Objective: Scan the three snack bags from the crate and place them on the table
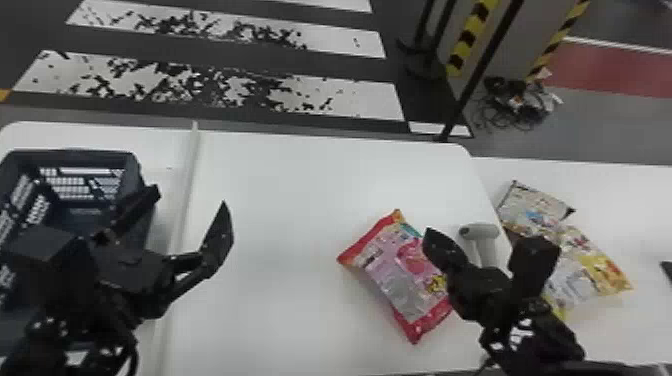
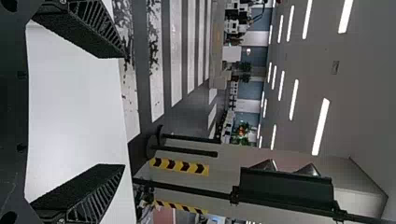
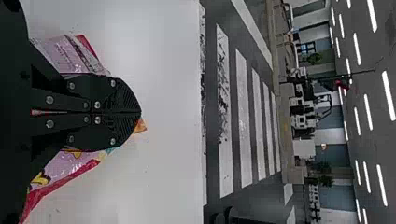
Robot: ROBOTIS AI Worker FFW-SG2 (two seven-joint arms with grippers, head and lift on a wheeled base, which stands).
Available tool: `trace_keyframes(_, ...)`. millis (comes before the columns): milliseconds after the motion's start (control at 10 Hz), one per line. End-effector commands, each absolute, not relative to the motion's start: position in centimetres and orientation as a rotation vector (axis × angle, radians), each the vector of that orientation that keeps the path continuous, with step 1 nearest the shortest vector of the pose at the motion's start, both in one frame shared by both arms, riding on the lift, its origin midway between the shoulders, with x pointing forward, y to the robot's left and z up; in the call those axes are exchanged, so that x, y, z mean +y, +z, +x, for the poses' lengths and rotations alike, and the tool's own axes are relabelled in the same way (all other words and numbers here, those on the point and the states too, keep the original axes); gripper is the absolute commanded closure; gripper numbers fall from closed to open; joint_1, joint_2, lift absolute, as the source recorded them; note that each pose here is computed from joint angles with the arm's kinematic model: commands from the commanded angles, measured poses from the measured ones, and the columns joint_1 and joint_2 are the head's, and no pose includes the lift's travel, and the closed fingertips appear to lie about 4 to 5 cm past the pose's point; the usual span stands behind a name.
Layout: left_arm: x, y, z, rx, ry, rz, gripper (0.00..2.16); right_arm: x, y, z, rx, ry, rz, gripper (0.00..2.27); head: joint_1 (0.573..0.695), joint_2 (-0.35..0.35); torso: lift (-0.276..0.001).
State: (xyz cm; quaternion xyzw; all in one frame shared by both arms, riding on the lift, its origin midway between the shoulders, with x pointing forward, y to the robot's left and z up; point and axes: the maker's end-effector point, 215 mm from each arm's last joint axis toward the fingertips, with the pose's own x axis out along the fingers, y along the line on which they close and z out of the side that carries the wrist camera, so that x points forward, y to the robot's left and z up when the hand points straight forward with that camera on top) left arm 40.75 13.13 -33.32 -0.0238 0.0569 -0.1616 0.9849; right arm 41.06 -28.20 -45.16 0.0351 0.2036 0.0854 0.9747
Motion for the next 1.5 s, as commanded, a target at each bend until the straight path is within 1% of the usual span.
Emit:
trace_keyframes(0,12.9,-33.3,40.7,0.114,-0.326,-0.051,0.03,-29.6,-46.2,41.7,0.413,0.144,0.032,2.24,0.695,-0.204,-0.062)
trace_keyframes(300,13.0,-32.8,41.0,0.105,-0.300,-0.056,0.03,-32.4,-48.2,42.5,0.425,0.082,-0.021,2.24,0.695,-0.242,-0.062)
trace_keyframes(700,14.3,-33.0,41.1,0.112,-0.245,-0.083,0.03,-34.9,-51.0,42.5,0.449,0.042,-0.048,2.24,0.695,-0.264,-0.062)
trace_keyframes(1000,14.3,-33.4,41.0,0.120,-0.246,-0.081,0.03,-35.8,-51.7,42.2,0.447,0.031,-0.065,2.24,0.695,-0.280,-0.062)
trace_keyframes(1300,14.3,-33.6,41.1,0.117,-0.244,-0.084,0.03,-35.9,-52.3,39.7,0.444,0.038,-0.051,2.24,0.695,-0.292,-0.062)
trace_keyframes(1400,14.2,-33.5,41.0,0.111,-0.244,-0.088,0.03,-35.4,-52.4,38.6,0.447,0.047,-0.021,2.24,0.695,-0.294,-0.062)
